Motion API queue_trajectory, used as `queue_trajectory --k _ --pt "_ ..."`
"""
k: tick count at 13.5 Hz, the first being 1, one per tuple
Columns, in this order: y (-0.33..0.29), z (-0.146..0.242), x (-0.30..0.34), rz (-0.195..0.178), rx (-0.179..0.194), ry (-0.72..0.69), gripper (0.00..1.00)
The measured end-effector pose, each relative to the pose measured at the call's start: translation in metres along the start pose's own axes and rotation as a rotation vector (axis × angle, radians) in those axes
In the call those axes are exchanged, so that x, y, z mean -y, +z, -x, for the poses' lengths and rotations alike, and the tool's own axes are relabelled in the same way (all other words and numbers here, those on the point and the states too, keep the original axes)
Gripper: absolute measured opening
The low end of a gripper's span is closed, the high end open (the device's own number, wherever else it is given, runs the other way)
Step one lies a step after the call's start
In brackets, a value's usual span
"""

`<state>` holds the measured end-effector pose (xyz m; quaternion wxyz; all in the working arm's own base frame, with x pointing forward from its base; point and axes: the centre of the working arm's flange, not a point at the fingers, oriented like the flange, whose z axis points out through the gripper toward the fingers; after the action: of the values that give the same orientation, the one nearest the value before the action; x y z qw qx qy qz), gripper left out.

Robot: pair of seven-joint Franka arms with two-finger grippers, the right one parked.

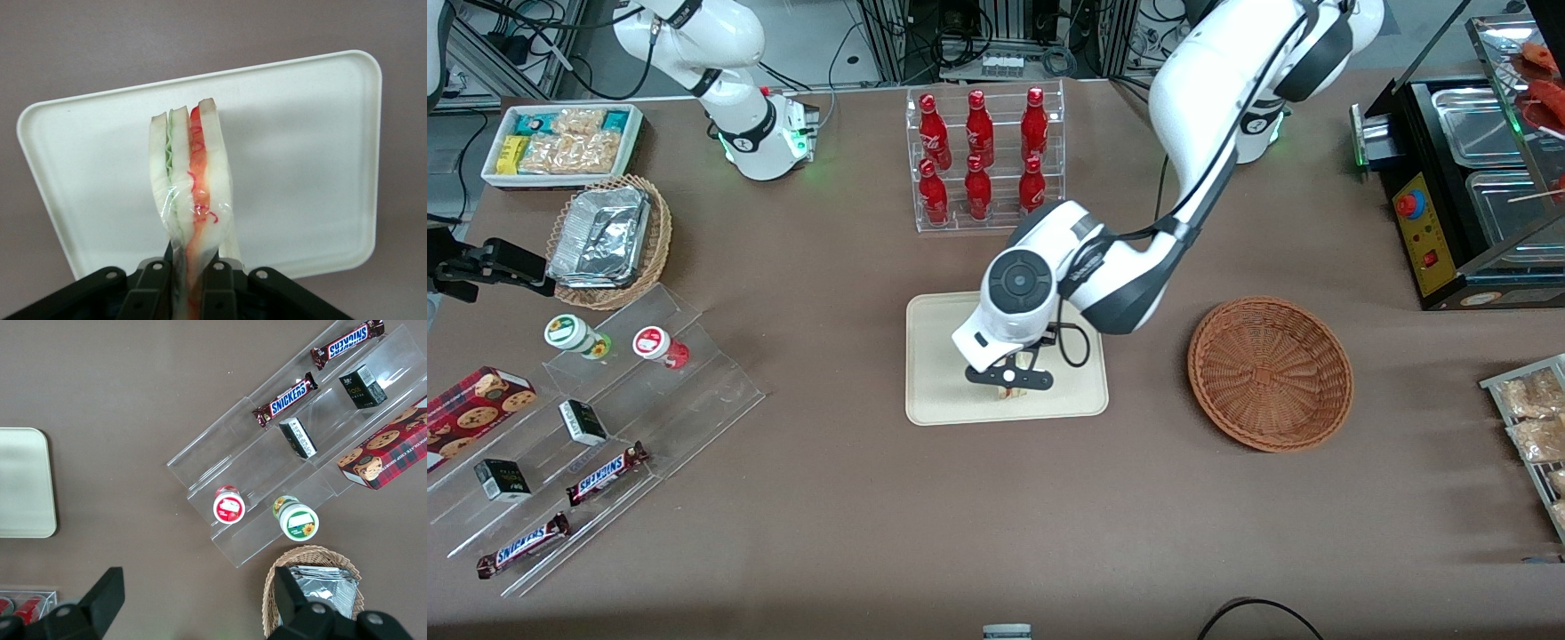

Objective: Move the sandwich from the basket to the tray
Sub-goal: 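Lower the sandwich onto the tray center with the left gripper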

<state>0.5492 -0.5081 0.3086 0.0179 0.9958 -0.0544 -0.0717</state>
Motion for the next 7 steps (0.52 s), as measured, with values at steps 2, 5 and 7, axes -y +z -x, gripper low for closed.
queue_trajectory --k 2,5,7 --pt "0.017 0.003 -0.009 -0.008 0.002 -0.001 0.16" --pt "0.033 0.005 -0.012 -0.017 0.018 -0.009 0.16" --pt "0.042 0.003 -0.011 -0.022 0.025 -0.015 0.16"
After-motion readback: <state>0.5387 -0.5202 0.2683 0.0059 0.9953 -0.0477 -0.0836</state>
